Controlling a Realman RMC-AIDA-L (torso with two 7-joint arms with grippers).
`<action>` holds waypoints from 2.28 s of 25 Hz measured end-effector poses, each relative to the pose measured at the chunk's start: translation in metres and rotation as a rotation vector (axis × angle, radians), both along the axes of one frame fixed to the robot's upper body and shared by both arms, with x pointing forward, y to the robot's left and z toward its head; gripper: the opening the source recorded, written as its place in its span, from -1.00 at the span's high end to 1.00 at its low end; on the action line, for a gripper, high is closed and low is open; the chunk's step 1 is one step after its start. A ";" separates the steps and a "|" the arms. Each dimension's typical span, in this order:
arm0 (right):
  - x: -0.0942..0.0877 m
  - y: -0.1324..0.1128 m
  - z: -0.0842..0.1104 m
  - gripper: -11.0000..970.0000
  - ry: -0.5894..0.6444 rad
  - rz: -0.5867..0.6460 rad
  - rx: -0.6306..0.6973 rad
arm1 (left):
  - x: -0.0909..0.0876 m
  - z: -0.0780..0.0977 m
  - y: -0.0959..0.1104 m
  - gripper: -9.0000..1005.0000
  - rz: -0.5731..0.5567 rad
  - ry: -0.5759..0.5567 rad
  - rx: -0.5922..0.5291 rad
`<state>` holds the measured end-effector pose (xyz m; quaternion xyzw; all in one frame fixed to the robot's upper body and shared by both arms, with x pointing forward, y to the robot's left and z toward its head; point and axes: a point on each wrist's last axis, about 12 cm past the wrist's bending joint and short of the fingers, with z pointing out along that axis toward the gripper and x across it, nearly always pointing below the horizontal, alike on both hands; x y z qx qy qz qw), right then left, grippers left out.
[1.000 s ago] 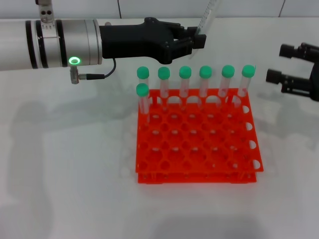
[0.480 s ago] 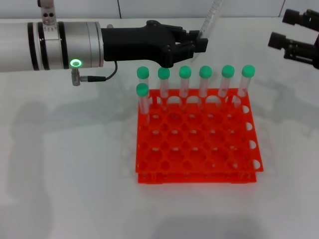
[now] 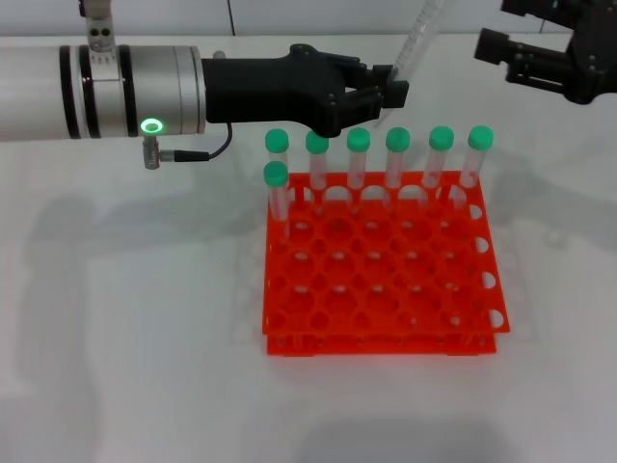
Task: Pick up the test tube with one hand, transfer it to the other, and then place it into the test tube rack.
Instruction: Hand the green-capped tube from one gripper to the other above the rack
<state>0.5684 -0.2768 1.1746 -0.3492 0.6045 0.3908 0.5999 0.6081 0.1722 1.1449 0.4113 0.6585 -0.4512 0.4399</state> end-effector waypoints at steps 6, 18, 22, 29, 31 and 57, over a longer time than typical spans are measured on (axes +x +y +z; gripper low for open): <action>0.003 0.008 -0.001 -0.55 0.004 0.008 -0.002 | -0.002 -0.003 0.000 0.52 -0.006 0.005 0.007; 0.003 0.014 -0.001 -0.55 0.010 0.028 0.019 | -0.007 -0.010 -0.002 0.51 -0.024 0.007 0.008; 0.003 0.015 -0.001 -0.55 0.011 0.035 0.017 | -0.009 -0.010 -0.002 0.51 -0.033 0.003 0.006; 0.002 0.015 -0.002 -0.55 0.014 0.036 0.024 | -0.012 -0.013 0.000 0.50 -0.041 0.002 0.006; 0.002 0.016 -0.002 -0.55 0.018 0.038 0.026 | -0.012 -0.013 0.000 0.50 -0.044 0.003 0.008; 0.001 0.018 -0.008 -0.55 0.036 0.043 0.025 | -0.016 -0.020 0.003 0.49 -0.039 0.023 0.025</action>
